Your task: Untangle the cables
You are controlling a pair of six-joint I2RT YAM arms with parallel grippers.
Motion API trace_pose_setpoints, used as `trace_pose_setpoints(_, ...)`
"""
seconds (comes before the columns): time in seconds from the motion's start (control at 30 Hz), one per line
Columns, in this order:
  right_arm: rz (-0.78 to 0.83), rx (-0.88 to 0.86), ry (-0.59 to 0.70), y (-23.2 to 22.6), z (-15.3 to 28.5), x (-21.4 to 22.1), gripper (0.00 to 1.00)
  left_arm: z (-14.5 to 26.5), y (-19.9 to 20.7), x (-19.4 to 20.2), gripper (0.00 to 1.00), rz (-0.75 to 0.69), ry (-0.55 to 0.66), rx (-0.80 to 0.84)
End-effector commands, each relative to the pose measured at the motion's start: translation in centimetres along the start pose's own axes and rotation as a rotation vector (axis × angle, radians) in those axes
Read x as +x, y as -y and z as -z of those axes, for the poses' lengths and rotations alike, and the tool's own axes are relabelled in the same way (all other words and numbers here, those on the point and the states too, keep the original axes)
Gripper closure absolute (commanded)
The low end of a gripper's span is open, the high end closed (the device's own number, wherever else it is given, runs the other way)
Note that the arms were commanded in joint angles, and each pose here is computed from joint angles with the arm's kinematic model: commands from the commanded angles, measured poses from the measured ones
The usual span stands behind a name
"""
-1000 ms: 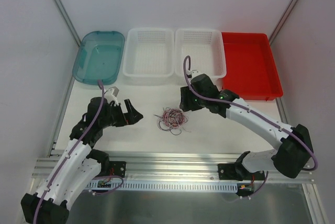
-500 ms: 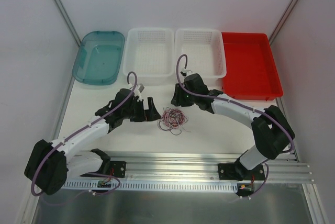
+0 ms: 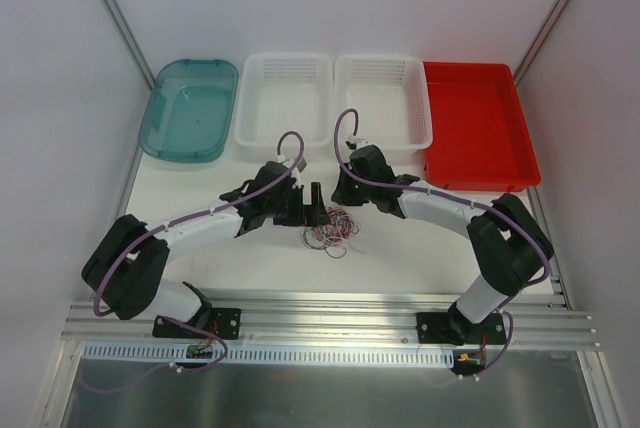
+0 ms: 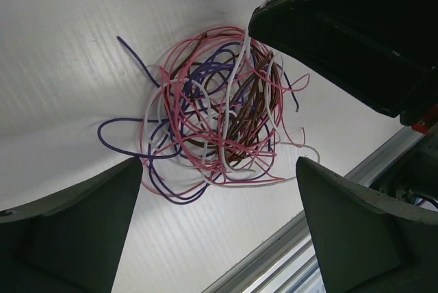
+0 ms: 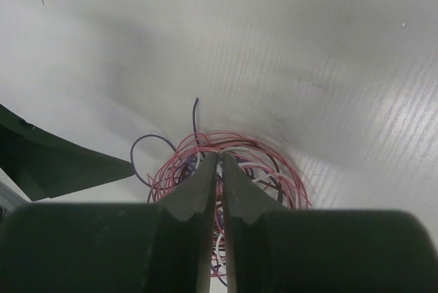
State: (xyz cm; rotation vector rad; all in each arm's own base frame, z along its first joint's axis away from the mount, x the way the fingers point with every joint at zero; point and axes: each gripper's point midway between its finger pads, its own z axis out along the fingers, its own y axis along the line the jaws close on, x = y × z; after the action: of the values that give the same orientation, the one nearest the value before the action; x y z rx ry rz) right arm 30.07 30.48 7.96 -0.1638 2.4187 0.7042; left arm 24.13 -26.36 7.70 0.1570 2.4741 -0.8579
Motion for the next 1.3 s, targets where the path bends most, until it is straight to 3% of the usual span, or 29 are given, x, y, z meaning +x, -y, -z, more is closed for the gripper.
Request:
trace_pose_setpoints(0.0,0.003,0.003,0.045,0.0,0.0,-1.0,0.90,-1.0,2.3,-1.5,0.04,-0.013,0.041,0.046)
trace_pose_setpoints(0.27,0.012,-0.001,0.051,-0.1,0.4,-1.1,0.99,-3.4,1.5,0.6,0.08,0.034,-0.022,-0.001)
trace_pose_setpoints(0.4,0.023,-0.019,0.074,-0.6,1.9,-1.6,0.99,-4.0,0.3,1.3,0.18,0.065,-0.030,-0.045)
trace_pose_setpoints(0.77,0.100,-0.087,0.227,-3.0,11.4,-5.4,0.99,-4.8,-1.1,2.5,0.74,0.122,-0.054,-0.096)
trace_pose_setpoints(0.8,0.106,-0.073,0.265,-2.9,13.2,-6.2,0.99,-4.7,-1.2,2.6,0.89,0.126,-0.050,-0.101)
trace_pose_setpoints(0.83,0.123,-0.065,0.283,-2.9,14.2,-6.6,0.99,-4.6,-1.3,2.5,0.93,0.127,-0.046,-0.105)
trace_pose_setpoints(1.27,0.214,0.039,0.637,-1.6,32.1,-13.5,0.99,-2.9,-3.0,1.8,0.90,0.132,0.000,-0.212)
